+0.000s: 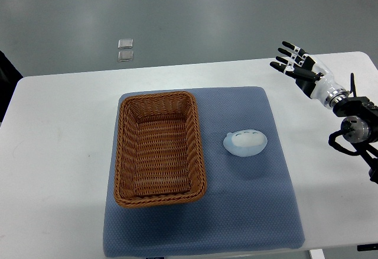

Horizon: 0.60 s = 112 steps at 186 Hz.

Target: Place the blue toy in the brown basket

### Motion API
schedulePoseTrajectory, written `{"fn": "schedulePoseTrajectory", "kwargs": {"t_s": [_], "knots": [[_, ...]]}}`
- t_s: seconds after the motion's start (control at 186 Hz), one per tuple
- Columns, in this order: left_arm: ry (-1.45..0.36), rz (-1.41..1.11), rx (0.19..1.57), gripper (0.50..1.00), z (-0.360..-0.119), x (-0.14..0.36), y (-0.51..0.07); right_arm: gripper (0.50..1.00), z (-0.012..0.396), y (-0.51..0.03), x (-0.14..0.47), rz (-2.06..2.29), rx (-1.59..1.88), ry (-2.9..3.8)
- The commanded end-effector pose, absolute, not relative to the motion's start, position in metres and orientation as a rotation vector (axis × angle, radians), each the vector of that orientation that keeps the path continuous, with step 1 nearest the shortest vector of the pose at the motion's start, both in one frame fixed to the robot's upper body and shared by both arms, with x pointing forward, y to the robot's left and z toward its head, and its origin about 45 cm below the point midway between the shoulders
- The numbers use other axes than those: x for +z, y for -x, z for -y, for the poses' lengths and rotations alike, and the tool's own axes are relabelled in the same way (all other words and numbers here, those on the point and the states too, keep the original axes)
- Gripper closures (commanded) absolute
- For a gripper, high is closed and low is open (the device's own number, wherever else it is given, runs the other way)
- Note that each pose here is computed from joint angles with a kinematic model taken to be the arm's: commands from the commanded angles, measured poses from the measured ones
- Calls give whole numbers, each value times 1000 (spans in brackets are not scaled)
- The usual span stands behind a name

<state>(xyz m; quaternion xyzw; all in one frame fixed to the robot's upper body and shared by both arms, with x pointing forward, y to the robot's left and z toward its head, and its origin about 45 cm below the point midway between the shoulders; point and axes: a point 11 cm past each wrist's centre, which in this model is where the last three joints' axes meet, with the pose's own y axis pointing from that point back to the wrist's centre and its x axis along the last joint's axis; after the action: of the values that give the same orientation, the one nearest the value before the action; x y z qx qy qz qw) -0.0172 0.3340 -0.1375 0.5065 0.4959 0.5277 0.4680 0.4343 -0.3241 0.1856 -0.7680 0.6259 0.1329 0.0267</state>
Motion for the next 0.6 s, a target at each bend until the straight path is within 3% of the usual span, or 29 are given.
{"fn": "schedulePoseTrajectory", "kwargs": {"t_s": [0.0,0.301,0.597], "knots": [[-1242,-1216,1294,500,-334,-137,17,587,325,-438,196,-1904,371,2402],[-1241,-1215,1295,500,-334,-137,16,587,329,-445,225,-1827,172,2601],[-1243,-1212,1297,500,-335,-137,15,589,299,-441,261,-1549,-257,2984]]}}
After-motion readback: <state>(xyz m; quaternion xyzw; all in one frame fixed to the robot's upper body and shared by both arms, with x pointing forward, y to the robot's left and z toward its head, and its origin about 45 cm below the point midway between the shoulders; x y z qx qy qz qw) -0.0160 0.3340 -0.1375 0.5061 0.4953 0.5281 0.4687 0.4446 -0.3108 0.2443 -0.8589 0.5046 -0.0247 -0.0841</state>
